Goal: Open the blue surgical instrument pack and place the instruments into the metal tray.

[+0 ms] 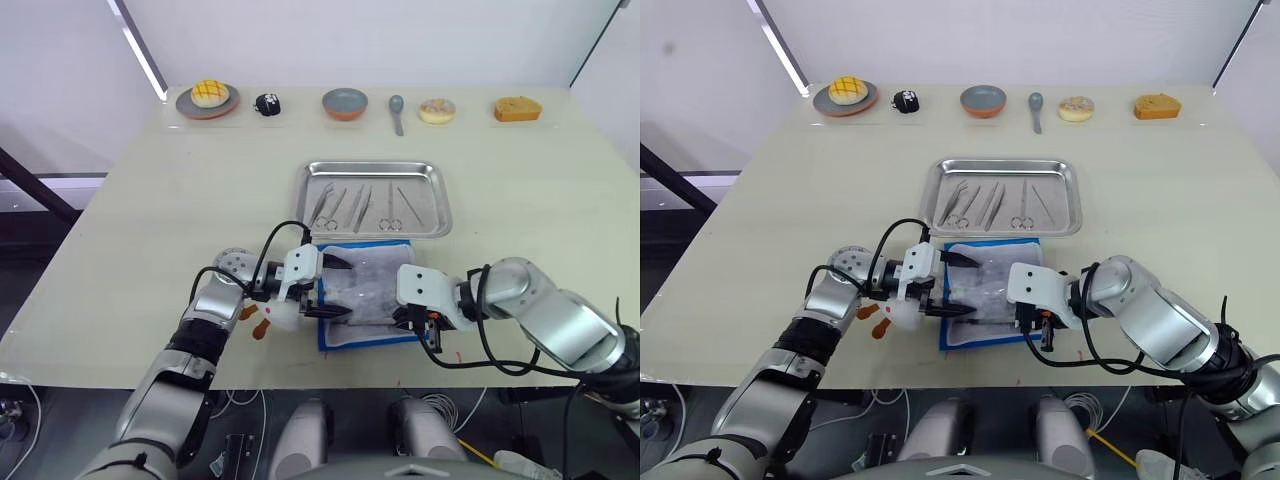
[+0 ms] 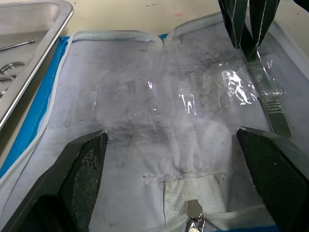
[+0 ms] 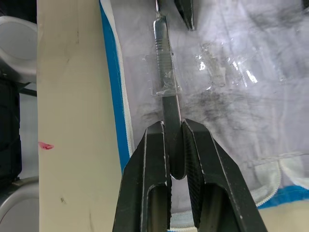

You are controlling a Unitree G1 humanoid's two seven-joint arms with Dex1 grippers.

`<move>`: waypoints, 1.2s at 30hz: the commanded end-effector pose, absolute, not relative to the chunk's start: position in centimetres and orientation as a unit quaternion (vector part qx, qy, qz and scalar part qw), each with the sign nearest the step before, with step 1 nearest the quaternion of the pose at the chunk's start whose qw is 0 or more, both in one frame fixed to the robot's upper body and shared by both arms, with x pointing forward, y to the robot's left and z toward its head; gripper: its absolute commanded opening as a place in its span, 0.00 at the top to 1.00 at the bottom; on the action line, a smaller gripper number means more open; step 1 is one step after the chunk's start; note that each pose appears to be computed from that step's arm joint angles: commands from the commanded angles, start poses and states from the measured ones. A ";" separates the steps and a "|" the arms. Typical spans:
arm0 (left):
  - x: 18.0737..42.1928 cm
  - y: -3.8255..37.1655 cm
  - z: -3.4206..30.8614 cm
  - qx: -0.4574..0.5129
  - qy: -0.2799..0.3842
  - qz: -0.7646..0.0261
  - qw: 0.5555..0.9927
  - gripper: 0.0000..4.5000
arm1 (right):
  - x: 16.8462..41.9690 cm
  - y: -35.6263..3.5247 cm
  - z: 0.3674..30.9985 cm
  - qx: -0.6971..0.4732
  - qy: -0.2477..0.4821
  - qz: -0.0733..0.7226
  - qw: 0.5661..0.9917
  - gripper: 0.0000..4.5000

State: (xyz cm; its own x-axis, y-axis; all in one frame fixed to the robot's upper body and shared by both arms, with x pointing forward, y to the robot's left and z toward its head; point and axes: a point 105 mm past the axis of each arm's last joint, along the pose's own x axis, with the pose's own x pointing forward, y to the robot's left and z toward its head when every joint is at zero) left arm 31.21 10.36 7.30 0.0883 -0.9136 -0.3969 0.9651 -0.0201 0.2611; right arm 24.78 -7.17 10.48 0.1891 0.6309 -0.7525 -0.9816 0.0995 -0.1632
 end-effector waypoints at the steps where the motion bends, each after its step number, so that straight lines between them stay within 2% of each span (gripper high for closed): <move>1: 30.4 10.9 4.8 0.236 0.107 -0.676 0.690 0.00 | 25.0 -7.0 11.9 -0.358 0.236 0.573 0.699 1.00; 24: 30.4 10.8 4.6 0.240 0.109 -0.675 0.689 0.00 | 25.9 -9.7 12.1 -0.412 0.244 0.565 0.672 1.00; 36: 30.4 10.9 4.5 0.238 0.109 -0.673 0.692 0.00 | 26.3 -14.7 13.5 -0.431 0.276 0.525 0.680 1.00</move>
